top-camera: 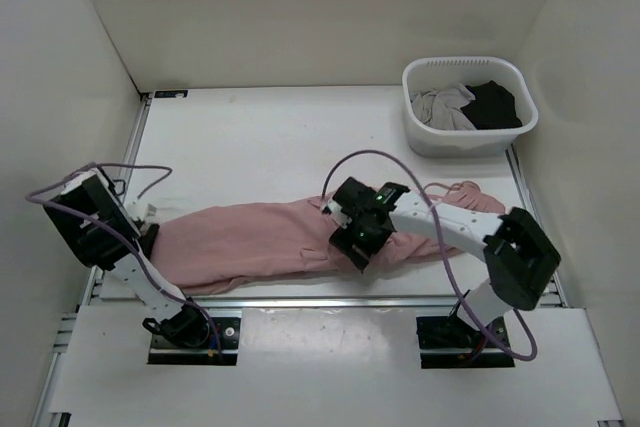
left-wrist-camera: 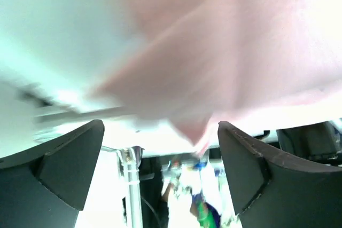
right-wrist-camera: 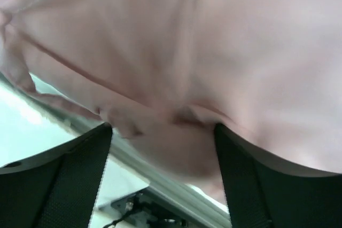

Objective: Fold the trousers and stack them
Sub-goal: Fold the trousers

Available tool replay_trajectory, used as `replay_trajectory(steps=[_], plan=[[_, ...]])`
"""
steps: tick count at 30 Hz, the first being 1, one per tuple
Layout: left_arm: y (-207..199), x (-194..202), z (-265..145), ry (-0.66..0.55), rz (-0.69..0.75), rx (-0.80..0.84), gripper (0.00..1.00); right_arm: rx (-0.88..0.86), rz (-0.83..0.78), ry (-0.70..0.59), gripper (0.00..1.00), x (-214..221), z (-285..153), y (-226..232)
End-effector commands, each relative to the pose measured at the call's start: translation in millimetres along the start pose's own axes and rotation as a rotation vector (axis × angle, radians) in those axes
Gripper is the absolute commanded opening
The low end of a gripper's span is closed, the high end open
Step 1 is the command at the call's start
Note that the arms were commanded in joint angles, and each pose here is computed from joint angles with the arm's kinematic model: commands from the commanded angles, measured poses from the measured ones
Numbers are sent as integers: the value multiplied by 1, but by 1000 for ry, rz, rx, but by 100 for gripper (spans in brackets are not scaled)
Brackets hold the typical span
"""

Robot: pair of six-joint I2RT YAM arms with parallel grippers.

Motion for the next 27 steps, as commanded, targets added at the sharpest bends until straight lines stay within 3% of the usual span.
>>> replay_trajectory(steps=[1, 5, 8, 10, 11, 13, 14, 15, 18, 21, 23, 27], plan=[[25, -21, -74, -317, -83, -149, 100, 202, 149, -304, 83, -25, -79, -25], [31, -28, -131, -555, -107, -169, 100, 319, 334, -443, 93, -14, -117, -23], [6, -40, -133, -572, 28, -88, 100, 360, 533, -509, 94, 7, -118, -24], [-11, -50, -120, -516, 87, -95, 100, 431, 715, -485, 87, 30, -102, -36], [-32, -56, -103, -464, 134, -93, 100, 438, 802, -473, 66, 37, -96, -41], [-47, -66, -90, -493, 187, -128, 100, 469, 1017, -444, 32, 54, -73, -59], [-65, -73, -83, -492, 264, -142, 100, 478, 1076, -448, 8, 58, -67, -65], [-77, -71, -64, -453, 310, -148, 100, 499, 1151, -475, 2, 60, -59, -79], [-115, -72, -49, -452, 479, -181, 100, 529, 1265, -412, 0, 73, -29, -97], [-129, -72, -25, -391, 536, -243, 100, 532, 1348, -324, 0, 84, -4, -113], [-125, -77, -9, -352, 517, -321, 96, 495, 1441, -206, 0, 97, 16, -128], [-125, -111, -5, -457, 424, -338, 92, 518, 1479, -141, 0, 99, 34, -142]])
Point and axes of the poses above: each gripper's point midway between its finger pads, its own z axis out along the fingers, its own y axis along the line the jaws close on, x = y × z, the point moved 10 cm from there along -z, back along the fingers, and after that the axes turned 9 degrees about -z, right-handed, at the moved point
